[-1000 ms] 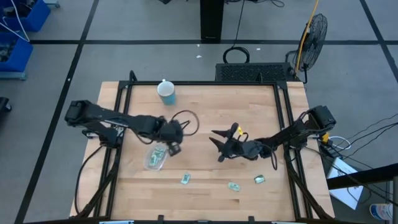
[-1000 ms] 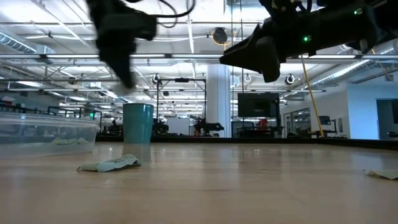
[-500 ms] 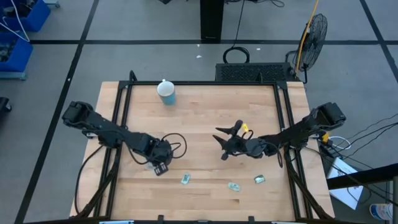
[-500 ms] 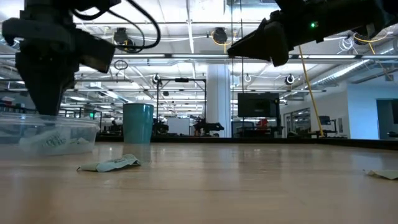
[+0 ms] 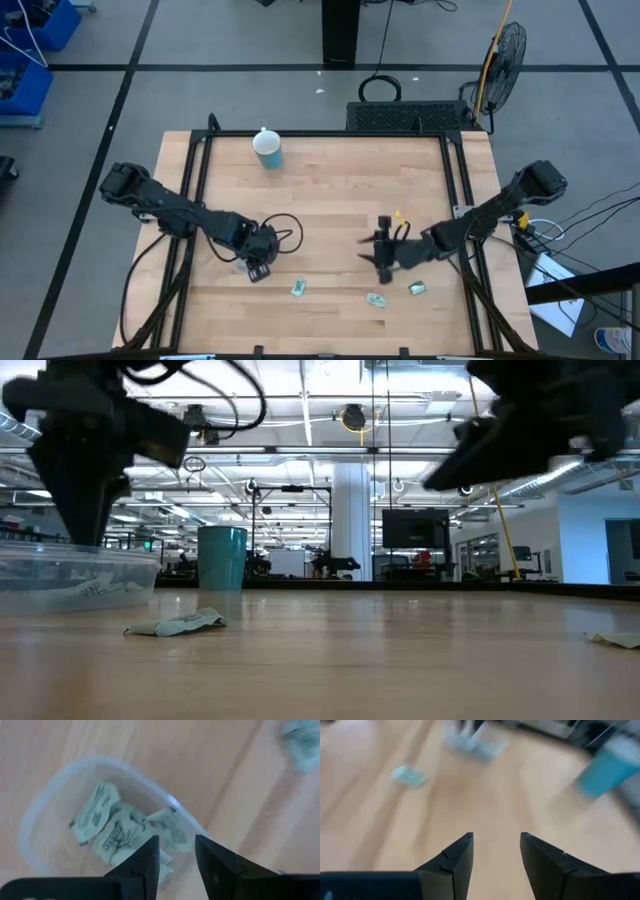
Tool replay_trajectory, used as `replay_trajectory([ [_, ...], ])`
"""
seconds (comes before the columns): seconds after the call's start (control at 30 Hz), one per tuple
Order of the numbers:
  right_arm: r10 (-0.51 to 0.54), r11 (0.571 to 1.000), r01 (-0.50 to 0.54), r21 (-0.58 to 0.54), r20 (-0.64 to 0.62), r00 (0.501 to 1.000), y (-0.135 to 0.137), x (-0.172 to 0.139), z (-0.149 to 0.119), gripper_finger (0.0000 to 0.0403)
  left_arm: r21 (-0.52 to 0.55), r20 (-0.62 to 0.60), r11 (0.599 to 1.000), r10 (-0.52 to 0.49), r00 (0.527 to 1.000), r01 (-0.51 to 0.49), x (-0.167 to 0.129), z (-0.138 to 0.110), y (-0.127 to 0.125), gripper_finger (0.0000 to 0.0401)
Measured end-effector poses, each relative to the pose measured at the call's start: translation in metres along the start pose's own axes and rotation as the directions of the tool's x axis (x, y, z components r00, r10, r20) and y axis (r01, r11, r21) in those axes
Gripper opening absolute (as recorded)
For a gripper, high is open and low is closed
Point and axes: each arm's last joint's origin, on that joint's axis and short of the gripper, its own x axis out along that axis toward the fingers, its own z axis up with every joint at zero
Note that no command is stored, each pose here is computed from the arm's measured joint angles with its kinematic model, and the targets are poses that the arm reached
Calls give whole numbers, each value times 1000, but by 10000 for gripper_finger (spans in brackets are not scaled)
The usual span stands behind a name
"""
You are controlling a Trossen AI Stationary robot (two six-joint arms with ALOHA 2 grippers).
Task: Pick and place Stevia / Truvia into bins
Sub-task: Put the stevia packet into the transparent container
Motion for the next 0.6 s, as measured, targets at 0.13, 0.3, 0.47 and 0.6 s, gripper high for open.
replay_trajectory([
  [0.13,99,991,-90,99,-96,990,20,-11,-13,157,80,60,996,-33,998,29,-19,14,-9,112],
  [0.3,134,979,-76,190,-314,940,32,-27,-29,157,171,240,984,-1,971,-42,-49,36,-16,93],
  [0.47,288,940,-85,329,-639,713,39,-52,-44,157,220,428,969,11,904,-116,-63,58,-16,90],
  [0.6,321,923,-37,383,-715,621,44,-64,-51,157,246,492,961,-12,871,-126,-67,71,-11,90],
])
